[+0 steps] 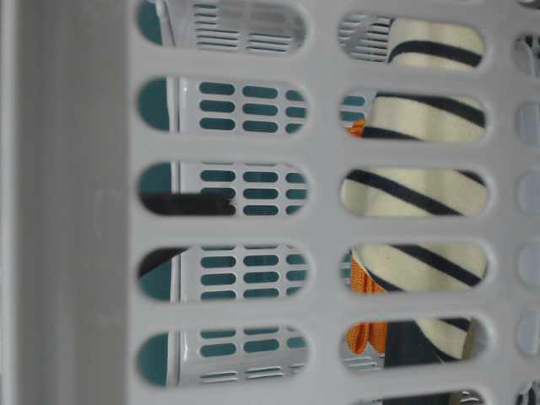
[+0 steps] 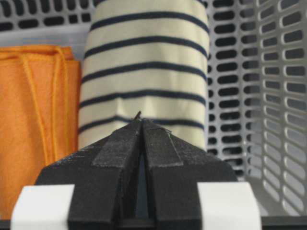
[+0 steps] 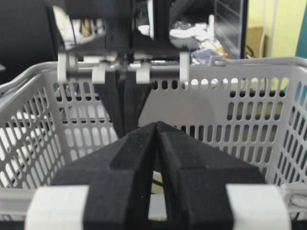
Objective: Pick up the slipper from the shopping basket with the left arm.
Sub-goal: 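Lower the left gripper into the basket toward the striped slipper's heel, then close the left gripper on the heel of the striped slipper, then lift the held slipper upward out of the basket with the left gripper, then hold the striped slipper raised above the basket with the left gripper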
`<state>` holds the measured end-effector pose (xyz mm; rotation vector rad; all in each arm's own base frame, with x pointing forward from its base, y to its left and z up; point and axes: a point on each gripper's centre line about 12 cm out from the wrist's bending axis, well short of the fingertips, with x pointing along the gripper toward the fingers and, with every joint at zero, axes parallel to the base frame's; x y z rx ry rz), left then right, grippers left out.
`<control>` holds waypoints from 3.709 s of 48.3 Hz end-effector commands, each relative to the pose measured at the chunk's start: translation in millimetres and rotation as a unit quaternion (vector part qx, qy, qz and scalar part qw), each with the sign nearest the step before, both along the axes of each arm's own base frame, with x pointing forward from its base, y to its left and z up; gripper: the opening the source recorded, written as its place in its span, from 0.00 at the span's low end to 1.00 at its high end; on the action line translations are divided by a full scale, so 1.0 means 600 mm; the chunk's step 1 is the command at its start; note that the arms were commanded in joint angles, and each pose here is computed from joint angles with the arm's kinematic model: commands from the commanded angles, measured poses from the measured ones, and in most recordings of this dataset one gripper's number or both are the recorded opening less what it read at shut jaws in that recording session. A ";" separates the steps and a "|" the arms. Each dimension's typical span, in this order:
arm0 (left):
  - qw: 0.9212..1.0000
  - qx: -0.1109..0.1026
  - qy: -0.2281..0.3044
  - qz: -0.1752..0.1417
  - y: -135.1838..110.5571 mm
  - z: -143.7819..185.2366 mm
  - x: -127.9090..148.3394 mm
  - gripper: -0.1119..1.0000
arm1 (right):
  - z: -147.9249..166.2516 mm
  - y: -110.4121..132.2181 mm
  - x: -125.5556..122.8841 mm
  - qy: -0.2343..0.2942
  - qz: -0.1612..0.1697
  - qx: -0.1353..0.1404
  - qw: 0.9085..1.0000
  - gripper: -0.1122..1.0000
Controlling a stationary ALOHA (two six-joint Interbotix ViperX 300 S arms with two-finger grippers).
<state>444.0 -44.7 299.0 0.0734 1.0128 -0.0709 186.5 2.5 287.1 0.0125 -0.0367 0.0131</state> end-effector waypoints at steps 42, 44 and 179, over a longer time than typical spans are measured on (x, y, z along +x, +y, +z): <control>0.994 0.029 0.095 -0.039 -0.015 -0.134 0.031 0.68 | -0.014 0.013 -0.001 0.030 0.020 0.008 0.999 0.09; 0.994 0.029 0.094 -0.040 -0.015 -0.132 0.031 0.58 | -0.015 0.013 -0.002 0.032 0.020 0.008 0.999 0.09; 0.997 -0.005 0.064 0.050 0.025 0.173 0.031 0.15 | -0.012 0.011 -0.022 0.017 0.020 0.009 1.000 0.09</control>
